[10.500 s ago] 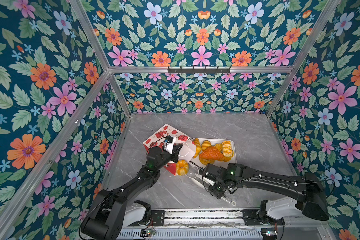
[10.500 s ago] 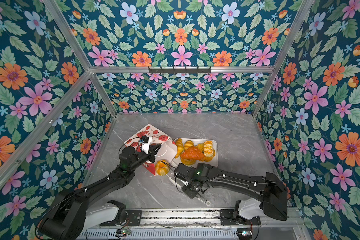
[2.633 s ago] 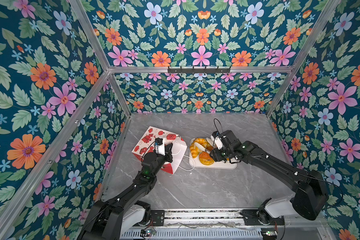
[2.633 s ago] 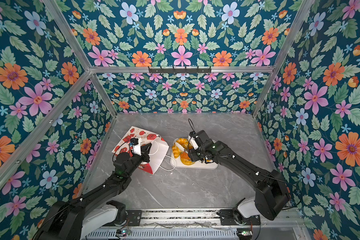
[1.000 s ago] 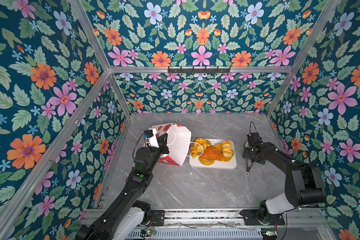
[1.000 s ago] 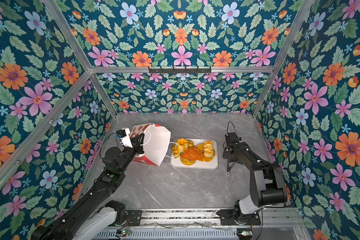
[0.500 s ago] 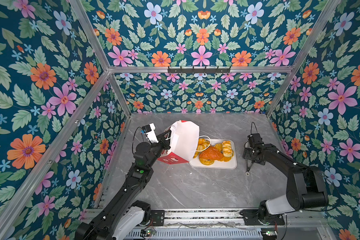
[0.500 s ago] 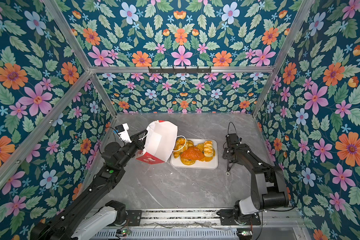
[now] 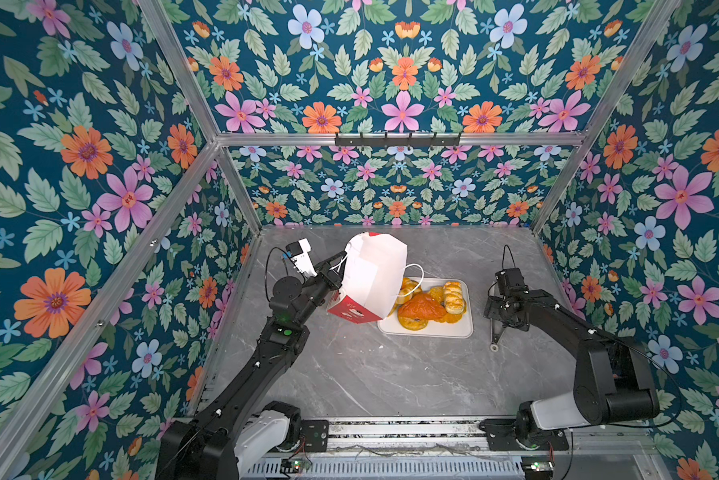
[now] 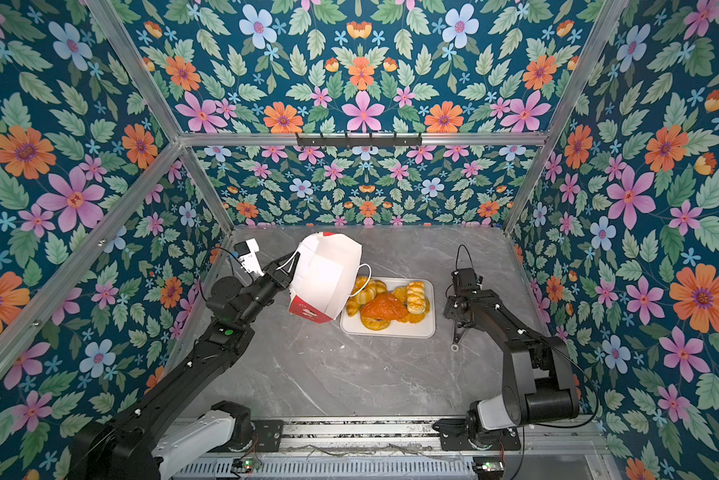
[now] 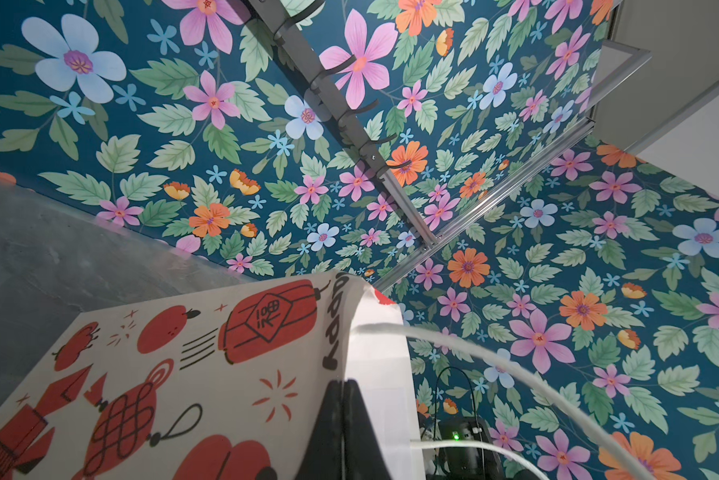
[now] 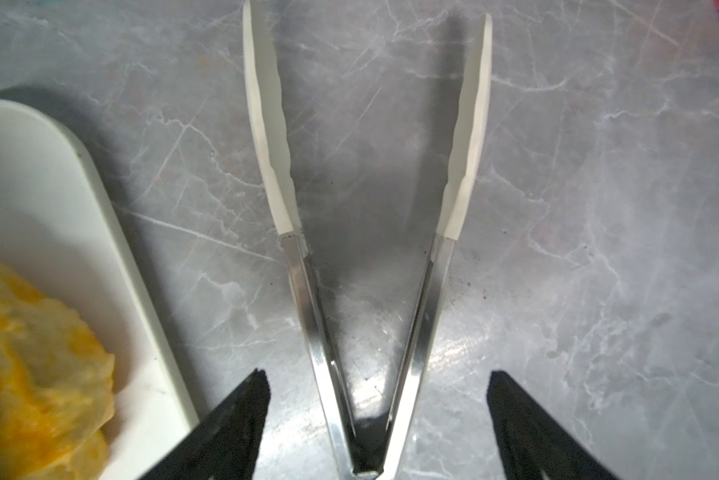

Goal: Take the fake bread out of the paper bag
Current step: 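Lift the paper bag upright with the left gripper beside the tray, then release the paper bag rim and pull the left gripper back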

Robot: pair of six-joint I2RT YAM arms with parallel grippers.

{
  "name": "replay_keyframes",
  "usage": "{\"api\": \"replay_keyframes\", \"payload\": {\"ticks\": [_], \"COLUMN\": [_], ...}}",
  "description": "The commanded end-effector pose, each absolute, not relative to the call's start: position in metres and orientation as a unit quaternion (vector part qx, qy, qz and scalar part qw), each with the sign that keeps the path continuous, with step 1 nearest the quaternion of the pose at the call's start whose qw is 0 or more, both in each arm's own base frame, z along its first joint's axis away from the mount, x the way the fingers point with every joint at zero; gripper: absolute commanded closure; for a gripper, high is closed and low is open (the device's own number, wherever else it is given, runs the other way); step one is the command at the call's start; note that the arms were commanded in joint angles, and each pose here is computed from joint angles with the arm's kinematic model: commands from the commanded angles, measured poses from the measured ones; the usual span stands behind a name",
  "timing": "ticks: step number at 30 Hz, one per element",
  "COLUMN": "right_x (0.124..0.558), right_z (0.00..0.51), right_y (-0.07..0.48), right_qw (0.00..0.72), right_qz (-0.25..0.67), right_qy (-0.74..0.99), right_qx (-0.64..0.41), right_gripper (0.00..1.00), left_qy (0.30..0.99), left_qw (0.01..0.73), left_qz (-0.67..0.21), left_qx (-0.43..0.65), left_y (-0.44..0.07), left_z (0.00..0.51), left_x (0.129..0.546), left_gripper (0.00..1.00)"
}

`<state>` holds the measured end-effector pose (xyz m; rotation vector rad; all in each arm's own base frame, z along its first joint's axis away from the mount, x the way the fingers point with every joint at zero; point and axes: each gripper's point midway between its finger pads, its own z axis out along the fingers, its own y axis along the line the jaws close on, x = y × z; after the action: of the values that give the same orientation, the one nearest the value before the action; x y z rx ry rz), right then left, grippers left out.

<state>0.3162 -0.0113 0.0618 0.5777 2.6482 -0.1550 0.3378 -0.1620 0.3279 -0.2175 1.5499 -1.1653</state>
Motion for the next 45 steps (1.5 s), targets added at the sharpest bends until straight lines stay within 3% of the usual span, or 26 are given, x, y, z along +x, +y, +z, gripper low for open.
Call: {"api": "replay_keyframes", "payload": {"ticks": [1, 24, 45], "right_x": [0.319, 0.320, 0.321], "right_z": [0.064, 0.063, 0.063], "right_y": [-0.009, -0.006, -0.004], "right_qw": [0.219, 0.219, 0.219], "right_qz": [-0.048, -0.040, -0.032], "right_qy": [0.952, 0.953, 0.954], "right_qx": [0.208, 0.205, 0.204], "right_gripper": [0.16, 0.16, 0.16], "left_qy": [0.634, 0.607, 0.613], "left_qw": [0.560, 0.512, 0.523], "left_qz": [-0.524, -0.591, -0.562], "left_qx": [-0.101, -0.140, -0.187], "left_y": [-0.162, -0.137, -0.089], "left_z": [0.337, 0.312, 0.295], "left_x": [0.339, 0.375, 0.386], "left_gripper": [0.93, 0.87, 0.64]}}
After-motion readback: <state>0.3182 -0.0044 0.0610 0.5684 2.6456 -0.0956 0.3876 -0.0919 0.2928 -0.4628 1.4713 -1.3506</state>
